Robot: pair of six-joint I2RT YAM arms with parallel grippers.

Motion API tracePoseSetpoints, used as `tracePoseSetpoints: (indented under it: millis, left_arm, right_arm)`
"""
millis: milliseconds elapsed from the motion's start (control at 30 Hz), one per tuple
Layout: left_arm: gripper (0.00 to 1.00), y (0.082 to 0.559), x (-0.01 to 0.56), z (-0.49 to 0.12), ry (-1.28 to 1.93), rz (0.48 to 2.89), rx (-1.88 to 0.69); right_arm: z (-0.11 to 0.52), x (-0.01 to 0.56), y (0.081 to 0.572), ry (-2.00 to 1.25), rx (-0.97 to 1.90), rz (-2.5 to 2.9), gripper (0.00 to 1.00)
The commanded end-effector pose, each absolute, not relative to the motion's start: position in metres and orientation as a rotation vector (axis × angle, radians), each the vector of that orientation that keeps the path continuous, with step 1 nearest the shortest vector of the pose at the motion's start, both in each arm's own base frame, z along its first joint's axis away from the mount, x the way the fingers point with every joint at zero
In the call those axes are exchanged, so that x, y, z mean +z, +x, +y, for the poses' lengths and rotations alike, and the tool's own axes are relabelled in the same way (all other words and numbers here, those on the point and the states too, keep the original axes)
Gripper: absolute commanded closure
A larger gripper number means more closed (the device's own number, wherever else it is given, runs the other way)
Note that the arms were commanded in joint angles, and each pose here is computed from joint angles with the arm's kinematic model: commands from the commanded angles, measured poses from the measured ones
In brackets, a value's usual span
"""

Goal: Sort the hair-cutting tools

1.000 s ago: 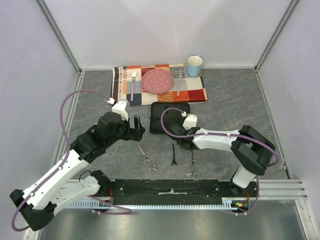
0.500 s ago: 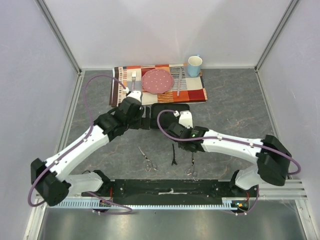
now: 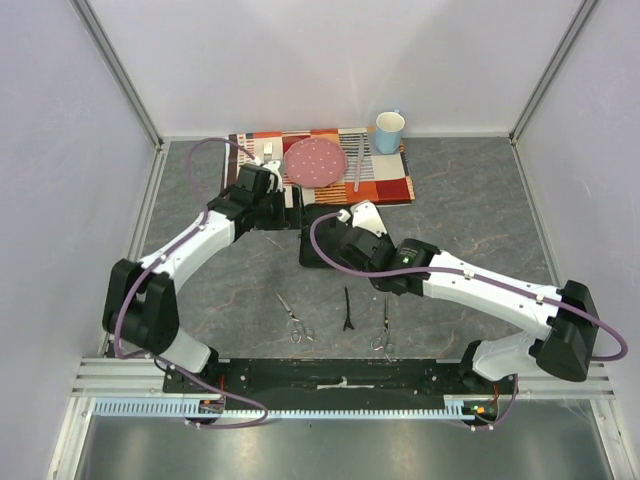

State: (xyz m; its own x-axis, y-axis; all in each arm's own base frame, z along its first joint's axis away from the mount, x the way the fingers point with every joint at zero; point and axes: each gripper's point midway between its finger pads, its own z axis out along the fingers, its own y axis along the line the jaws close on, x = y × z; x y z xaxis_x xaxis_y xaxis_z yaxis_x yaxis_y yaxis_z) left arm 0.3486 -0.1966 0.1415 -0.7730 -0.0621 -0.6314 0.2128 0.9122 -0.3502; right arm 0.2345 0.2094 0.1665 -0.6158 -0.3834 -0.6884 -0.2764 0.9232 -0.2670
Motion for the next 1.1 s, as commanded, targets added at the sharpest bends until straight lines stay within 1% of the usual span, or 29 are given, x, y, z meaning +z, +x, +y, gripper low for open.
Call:
tracePoseSetpoints:
  millis: [0,67,167,300,533,633,767,900,933,1000,1067]
  left_arm:
    - [0.03,0.372,0.144,-0.231,0.345,2.300,-0.736]
    - [0.03,0.374,0.139,-0.241,0.417,2.272,-0.813]
    - [0.03,0.385,0.123,-0.239,0.451,2.259,-0.790]
    - [0.03,0.403,0.097,-0.224,0.422,2.313,-0.663]
    - [0.12,0.427,0.067,-0.208,0.327,2.357,-0.486]
    - [0.12,0.433,0.061,-0.211,0.339,2.345,-0.484]
    - [0.14,0.437,0.056,-0.222,0.378,2.325,-0.546]
    - [0.21,0.435,0.047,-0.233,0.420,2.314,-0.643]
    - [0.25,0.435,0.047,-0.235,0.426,2.310,-0.660]
    - [0.28,0.435,0.046,-0.239,0.434,2.294,-0.716]
    - [0.35,0.436,0.048,-0.241,0.435,2.280,-0.752]
  right_arm:
    - [0.210,0.194,0.252,-0.559,-0.268,2.178,1.00]
    - [0.216,0.200,0.255,-0.563,-0.241,2.163,1.00]
    - [0.222,0.205,0.255,-0.572,-0.189,2.148,1.00]
    - [0.221,0.204,0.252,-0.590,-0.170,2.143,1.00]
    - [0.230,0.192,0.253,-0.607,-0.133,2.144,1.00]
    - [0.233,0.189,0.254,-0.624,-0.122,2.142,1.00]
    - [0.237,0.184,0.252,-0.639,-0.093,2.148,1.00]
    - [0.238,0.179,0.249,-0.652,-0.063,2.155,1.00]
    - [0.237,0.176,0.248,-0.655,-0.064,2.157,1.00]
    - [0.236,0.173,0.247,-0.663,-0.064,2.160,1.00]
    - [0.234,0.169,0.246,-0.667,-0.070,2.166,1.00]
